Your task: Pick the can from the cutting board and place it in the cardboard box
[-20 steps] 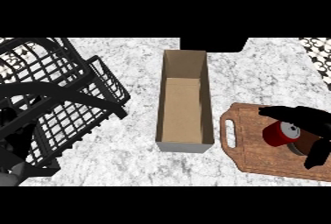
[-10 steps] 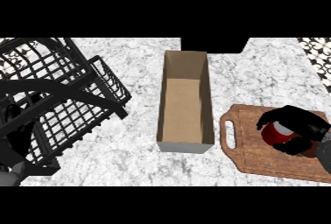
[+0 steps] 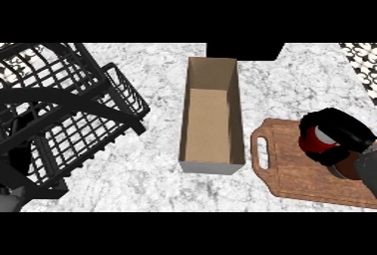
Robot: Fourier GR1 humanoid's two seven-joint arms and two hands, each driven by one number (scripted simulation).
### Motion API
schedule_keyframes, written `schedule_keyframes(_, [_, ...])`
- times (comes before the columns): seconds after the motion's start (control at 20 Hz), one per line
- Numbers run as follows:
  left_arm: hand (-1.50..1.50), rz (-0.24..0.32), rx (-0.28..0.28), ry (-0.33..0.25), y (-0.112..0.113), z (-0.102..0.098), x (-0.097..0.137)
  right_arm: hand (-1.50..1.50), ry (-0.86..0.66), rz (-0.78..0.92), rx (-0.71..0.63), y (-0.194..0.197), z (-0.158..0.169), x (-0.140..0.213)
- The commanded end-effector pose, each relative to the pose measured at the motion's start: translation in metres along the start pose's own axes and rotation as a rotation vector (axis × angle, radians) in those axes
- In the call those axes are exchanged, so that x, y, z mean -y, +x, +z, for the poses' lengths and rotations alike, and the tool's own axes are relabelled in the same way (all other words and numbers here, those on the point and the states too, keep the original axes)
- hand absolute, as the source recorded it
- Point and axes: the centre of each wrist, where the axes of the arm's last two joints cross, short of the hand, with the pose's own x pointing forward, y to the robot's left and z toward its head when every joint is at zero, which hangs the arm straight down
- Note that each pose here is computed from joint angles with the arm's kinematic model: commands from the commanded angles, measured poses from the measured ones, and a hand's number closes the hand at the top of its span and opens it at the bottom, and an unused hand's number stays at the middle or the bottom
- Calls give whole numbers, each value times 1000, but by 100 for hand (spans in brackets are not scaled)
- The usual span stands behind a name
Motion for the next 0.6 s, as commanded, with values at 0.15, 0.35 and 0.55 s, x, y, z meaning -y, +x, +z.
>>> schedule_keyframes(0.15, [0,-39,22,-57,12,-15,6,150,-90,94,142,-25,-30,74])
schedule_keyframes(0.35, [0,-37,11,-67,5,-10,14,150,-175,135,201,-33,-40,90])
schedule_keyframes(0.55, [0,-37,19,-50,2,-7,1,150,-350,67,287,-43,-34,109])
